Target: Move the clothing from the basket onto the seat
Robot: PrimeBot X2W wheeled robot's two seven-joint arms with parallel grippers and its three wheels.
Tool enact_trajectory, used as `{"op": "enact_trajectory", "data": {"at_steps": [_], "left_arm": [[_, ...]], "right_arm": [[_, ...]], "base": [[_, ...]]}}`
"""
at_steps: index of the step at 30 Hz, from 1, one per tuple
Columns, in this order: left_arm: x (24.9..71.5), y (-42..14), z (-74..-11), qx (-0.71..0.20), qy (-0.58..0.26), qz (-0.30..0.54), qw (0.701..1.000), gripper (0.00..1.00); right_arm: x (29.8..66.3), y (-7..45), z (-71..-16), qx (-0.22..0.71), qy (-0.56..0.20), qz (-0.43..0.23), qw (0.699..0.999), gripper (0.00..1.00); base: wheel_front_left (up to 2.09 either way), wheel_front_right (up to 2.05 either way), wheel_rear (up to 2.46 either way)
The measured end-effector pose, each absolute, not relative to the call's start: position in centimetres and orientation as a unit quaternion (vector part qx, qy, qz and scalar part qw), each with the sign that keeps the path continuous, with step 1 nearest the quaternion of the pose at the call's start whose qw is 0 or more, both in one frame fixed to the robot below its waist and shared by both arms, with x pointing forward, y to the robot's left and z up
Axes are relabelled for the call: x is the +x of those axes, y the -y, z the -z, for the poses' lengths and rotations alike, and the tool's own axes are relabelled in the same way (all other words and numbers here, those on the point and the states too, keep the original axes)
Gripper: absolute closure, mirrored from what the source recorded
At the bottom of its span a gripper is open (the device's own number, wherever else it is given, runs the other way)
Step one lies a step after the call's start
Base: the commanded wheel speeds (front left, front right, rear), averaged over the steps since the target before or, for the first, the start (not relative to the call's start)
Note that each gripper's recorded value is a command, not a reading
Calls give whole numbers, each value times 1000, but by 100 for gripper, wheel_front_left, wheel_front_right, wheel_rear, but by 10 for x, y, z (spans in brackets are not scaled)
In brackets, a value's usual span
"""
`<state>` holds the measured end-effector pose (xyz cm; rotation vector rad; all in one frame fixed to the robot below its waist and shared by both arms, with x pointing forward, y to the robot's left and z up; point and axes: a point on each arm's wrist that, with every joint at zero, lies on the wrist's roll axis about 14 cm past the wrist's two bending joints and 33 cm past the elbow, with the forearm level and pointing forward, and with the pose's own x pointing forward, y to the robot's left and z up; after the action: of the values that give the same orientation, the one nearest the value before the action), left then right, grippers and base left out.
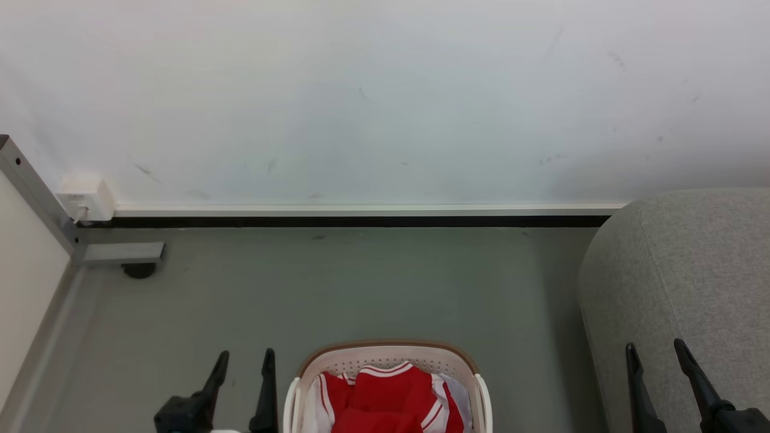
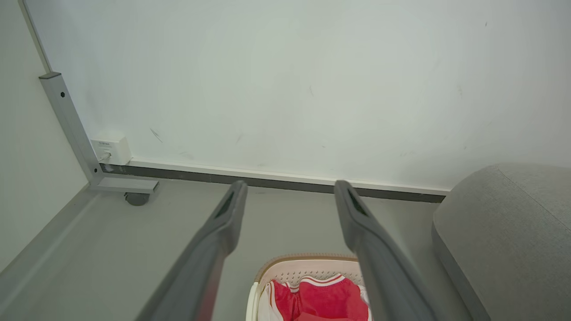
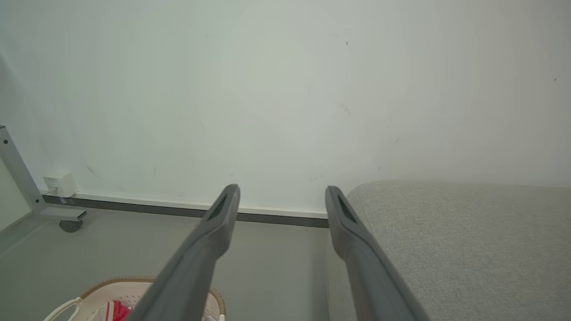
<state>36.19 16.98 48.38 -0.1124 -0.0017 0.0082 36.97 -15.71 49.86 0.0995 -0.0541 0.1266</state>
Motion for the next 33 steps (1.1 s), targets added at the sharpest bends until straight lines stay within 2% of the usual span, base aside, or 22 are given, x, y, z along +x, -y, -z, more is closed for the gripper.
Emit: {"op": "enact_trajectory", "data": {"at_steps": [23, 33], "left_arm": [[364, -165, -483, -45, 2, 4, 999, 0], [386, -125, -468, -40, -23, 80, 996, 0]], "right_arm": [[367, 159, -497, 51, 27, -61, 997, 0], [372, 168, -495, 56, 25, -45, 997, 0]], "base": [[0, 0, 0], [0, 0, 0]]}}
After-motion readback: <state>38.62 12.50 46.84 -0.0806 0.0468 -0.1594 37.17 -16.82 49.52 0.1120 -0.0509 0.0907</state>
